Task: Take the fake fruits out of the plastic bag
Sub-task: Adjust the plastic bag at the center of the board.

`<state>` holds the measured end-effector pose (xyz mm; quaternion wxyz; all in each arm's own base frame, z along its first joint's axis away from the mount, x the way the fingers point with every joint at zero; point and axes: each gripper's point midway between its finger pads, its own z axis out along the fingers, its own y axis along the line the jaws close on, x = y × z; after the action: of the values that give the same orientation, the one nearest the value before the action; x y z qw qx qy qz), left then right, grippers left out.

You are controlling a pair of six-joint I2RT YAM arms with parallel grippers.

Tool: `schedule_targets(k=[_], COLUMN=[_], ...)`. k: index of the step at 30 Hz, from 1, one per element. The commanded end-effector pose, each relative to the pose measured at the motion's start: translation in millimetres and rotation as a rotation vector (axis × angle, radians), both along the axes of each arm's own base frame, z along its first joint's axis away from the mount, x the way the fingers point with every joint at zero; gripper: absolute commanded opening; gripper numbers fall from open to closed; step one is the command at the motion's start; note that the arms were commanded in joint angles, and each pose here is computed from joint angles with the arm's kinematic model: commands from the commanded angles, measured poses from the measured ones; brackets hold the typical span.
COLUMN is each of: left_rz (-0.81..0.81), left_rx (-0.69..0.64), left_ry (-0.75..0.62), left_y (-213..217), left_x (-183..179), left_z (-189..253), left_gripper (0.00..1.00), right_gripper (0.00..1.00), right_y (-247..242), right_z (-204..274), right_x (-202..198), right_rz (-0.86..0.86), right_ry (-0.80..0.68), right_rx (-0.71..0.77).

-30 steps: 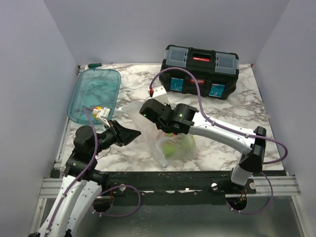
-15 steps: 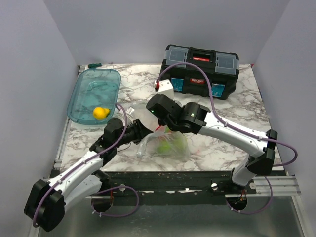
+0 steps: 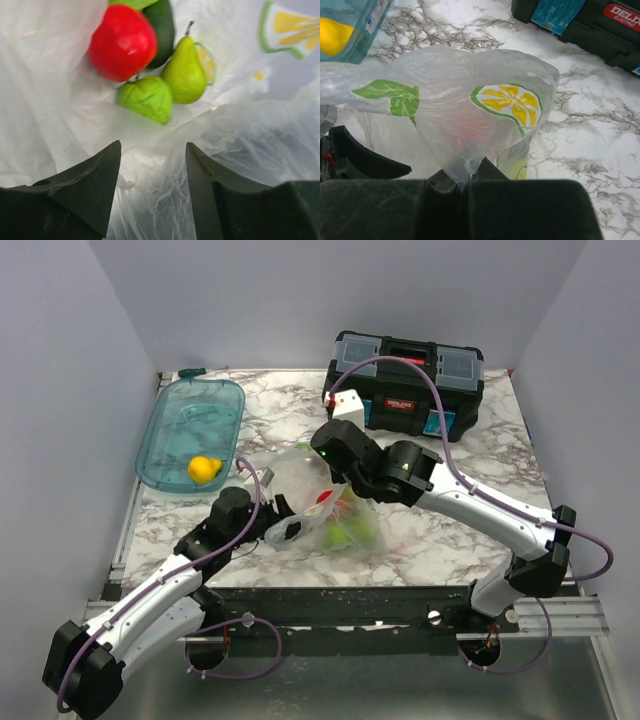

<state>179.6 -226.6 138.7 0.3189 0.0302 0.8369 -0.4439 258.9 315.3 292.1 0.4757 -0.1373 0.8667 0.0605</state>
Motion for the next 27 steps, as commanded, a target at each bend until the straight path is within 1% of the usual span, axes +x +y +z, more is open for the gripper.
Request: schedule_targets(k=[1, 3, 5, 9, 11, 15, 17, 19, 21, 23, 25, 26, 27], left_rz=[0.087, 0.12, 0.111, 0.018, -0.015, -0.031, -0.054, -0.078, -0.006, 0.132, 0.238, 0.27, 0.279], left_rx=[0.17, 0.143, 0.062, -0.099, -0.148, -0.187, -0.206, -0.225, -0.203, -0.166, -0.13, -0.107, -0.078], left_ry=[0.002, -0.039, -0.127, -0.294, -0.358, -0.458, -0.475, -0.453, -0.389, -0.353, -0.4, -0.43, -0.445], left_y=[31.6, 35.8, 33.6, 24.5, 23.8, 29.1, 28.0, 25.0, 33.6, 53.1, 72.3, 78.8, 81.9], left_x=[-1.9, -0.6, -3.2, -20.9, -29.9, -40.1, -45.3, -50.0, -46.2, -37.5, -29.1, -24.9, -22.6], left_z=[-25.7, -15.9, 10.2, 72.9, 99.3, 140.6, 157.3, 172.5, 182.2, 192.2, 206.3, 211.8, 214.9], left_gripper=[0.61, 0.67, 0.72, 0.78, 0.79, 0.79, 0.78, 0.76, 0.75, 0.78, 0.82, 0.82, 0.8], right_gripper=[0.01, 0.01, 0.01, 0.01, 0.01, 0.01, 0.01, 0.01, 0.01, 0.01, 0.01, 0.01, 0.01], right_y=[-18.2, -25.4, -27.6, -8.8, -0.5, 8.2, 12.7, 16.4, 17.9, 17.0, 16.4, 16.6, 16.4], right_z=[20.6, 21.9, 18.7, 5.7, -1.0, -8.6, -10.2, -8.7, -7.2, -4.8, -1.5, 0.7, 1.7], right_x=[5.8, 7.3, 5.6, -8.3, -13.8, -17.4, -18.3, -18.0, -16.9, -16.2, -17.0, -17.9, -17.9], right_rz=[-0.047, -0.063, -0.05, 0.083, 0.125, 0.142, 0.149, 0.158, 0.157, 0.151, 0.155, 0.16, 0.161], right_ry=[-0.079, -0.091, -0.082, -0.019, 0.007, 0.041, 0.051, 0.054, 0.052, 0.049, 0.048, 0.045, 0.043], right_rx=[0.009, -0.001, -0.007, 0.031, 0.06, 0.085, 0.093, 0.102, 0.101, 0.096, 0.103, 0.11, 0.114])
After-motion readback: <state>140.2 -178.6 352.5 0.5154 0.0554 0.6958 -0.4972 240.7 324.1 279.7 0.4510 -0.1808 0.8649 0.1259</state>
